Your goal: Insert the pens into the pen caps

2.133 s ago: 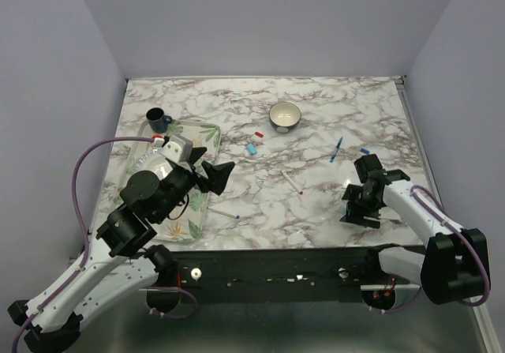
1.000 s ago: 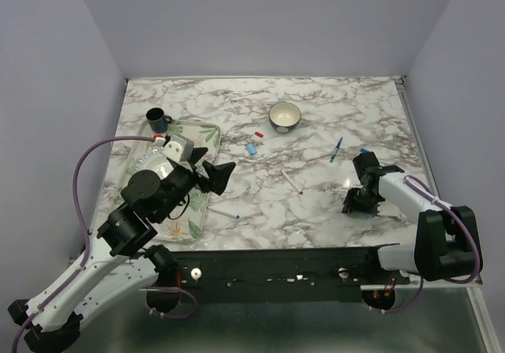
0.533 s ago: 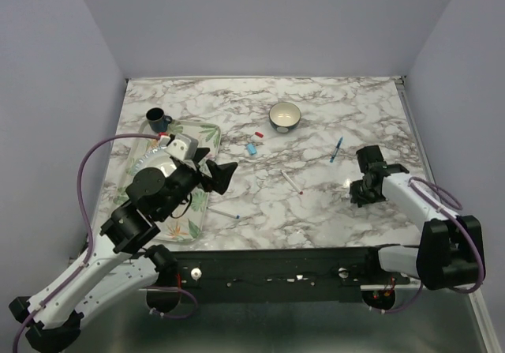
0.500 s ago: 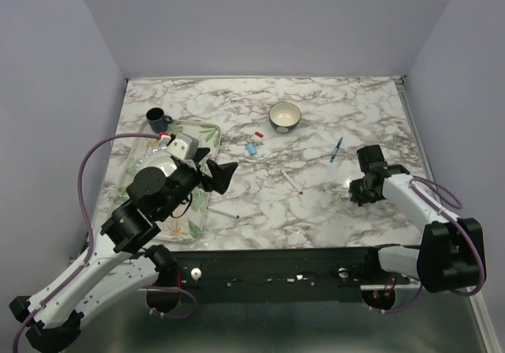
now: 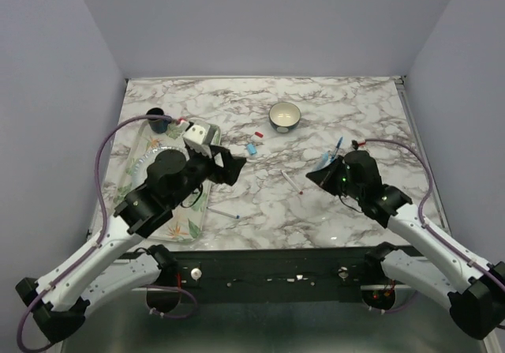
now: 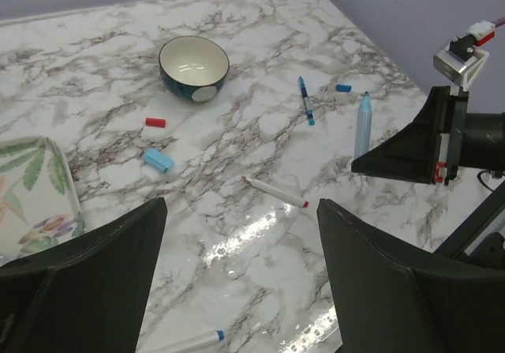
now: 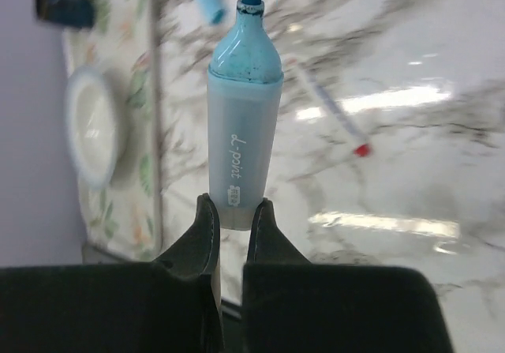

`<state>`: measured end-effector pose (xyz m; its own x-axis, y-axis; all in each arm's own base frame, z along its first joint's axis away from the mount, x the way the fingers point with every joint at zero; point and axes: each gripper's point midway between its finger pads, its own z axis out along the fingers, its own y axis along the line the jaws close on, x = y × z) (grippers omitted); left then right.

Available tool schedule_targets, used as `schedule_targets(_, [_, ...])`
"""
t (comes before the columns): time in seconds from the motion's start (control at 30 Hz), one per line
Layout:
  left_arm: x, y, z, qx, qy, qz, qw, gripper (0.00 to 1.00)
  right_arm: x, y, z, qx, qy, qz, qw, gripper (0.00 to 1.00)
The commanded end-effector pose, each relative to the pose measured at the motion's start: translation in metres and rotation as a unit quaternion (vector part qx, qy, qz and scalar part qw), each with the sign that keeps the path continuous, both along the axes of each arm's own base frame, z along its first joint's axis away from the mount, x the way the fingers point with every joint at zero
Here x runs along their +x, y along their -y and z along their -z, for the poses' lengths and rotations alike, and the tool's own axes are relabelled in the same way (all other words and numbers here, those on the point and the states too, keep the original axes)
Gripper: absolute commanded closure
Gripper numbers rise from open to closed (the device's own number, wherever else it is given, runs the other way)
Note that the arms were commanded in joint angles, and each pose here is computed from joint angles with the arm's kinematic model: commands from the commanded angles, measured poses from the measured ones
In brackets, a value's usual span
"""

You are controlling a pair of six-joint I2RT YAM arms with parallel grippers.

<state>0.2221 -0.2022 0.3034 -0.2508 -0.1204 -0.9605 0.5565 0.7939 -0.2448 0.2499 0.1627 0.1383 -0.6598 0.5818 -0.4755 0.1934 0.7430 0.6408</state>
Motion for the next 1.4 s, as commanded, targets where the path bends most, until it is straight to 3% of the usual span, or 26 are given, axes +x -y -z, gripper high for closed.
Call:
schedule_targets(0.0, [0.005, 0.033, -0.004, -0.013, -0.072, 0.038, 0.997, 0.18, -0.032, -0.073, -0.06, 0.032, 0.166, -0.228, 0.959, 0.99])
schedule_targets(0.13, [0.001, 0.068, -0.02, -0.039, -0.098, 0.105, 0.989, 0.21, -0.059, -0.105, -0.086, 0.032, 0.216, -0.303, 0.928, 0.99])
schedule_targets(0.3, [0.001, 0.095, -0.015, -0.043, -0.131, 0.154, 0.978, 0.28, -0.078, -0.127, -0.108, 0.03, 0.251, -0.329, 0.91, 0.99])
schedule_targets(0.4, [-0.012, 0.109, -0.013, -0.056, -0.144, 0.207, 0.966, 0.29, -0.08, -0.132, -0.109, 0.029, 0.254, -0.329, 0.909, 0.99])
schedule_targets(0.8, [-0.028, 0.121, 0.004, -0.072, -0.165, 0.24, 0.954, 0.36, -0.079, -0.134, -0.121, 0.034, 0.262, -0.312, 0.913, 0.99])
schedule_targets(0.87, [-0.029, 0.123, 0.013, -0.067, -0.175, 0.241, 0.952, 0.46, -0.079, -0.134, -0.123, 0.036, 0.263, -0.312, 0.912, 0.99])
schedule_targets(0.97, [-0.032, 0.126, 0.016, -0.068, -0.177, 0.244, 0.951, 0.51, -0.081, -0.136, -0.126, 0.039, 0.266, -0.315, 0.91, 0.99])
schedule_targets(1.0, [-0.032, 0.127, 0.016, -0.069, -0.177, 0.246, 0.95, 0.57, -0.083, -0.136, -0.125, 0.042, 0.266, -0.319, 0.909, 0.99])
schedule_targets(1.03, [-0.033, 0.127, 0.012, -0.07, -0.173, 0.248, 0.951, 0.74, -0.085, -0.137, -0.124, 0.044, 0.265, -0.324, 0.907, 0.99])
schedule_targets(1.13, [-0.041, 0.128, -0.002, -0.084, -0.152, 0.276, 0.945, 1.0, -0.096, -0.139, -0.119, 0.07, 0.271, -0.344, 0.896, 0.74])
schedule_targets(1.17, [-0.046, 0.128, -0.006, -0.091, -0.146, 0.289, 0.942, 1.0, -0.101, -0.139, -0.133, 0.097, 0.297, -0.344, 0.886, 0.61])
schedule_targets(1.27, [-0.068, 0.128, -0.027, -0.139, -0.12, 0.341, 0.922, 1.0, -0.118, -0.139, -0.139, 0.155, 0.32, -0.36, 0.863, 0.5])
schedule_targets(1.37, [-0.087, 0.126, -0.043, -0.171, -0.11, 0.382, 0.902, 1.0, -0.124, -0.127, -0.147, 0.198, 0.341, -0.339, 0.855, 0.5])
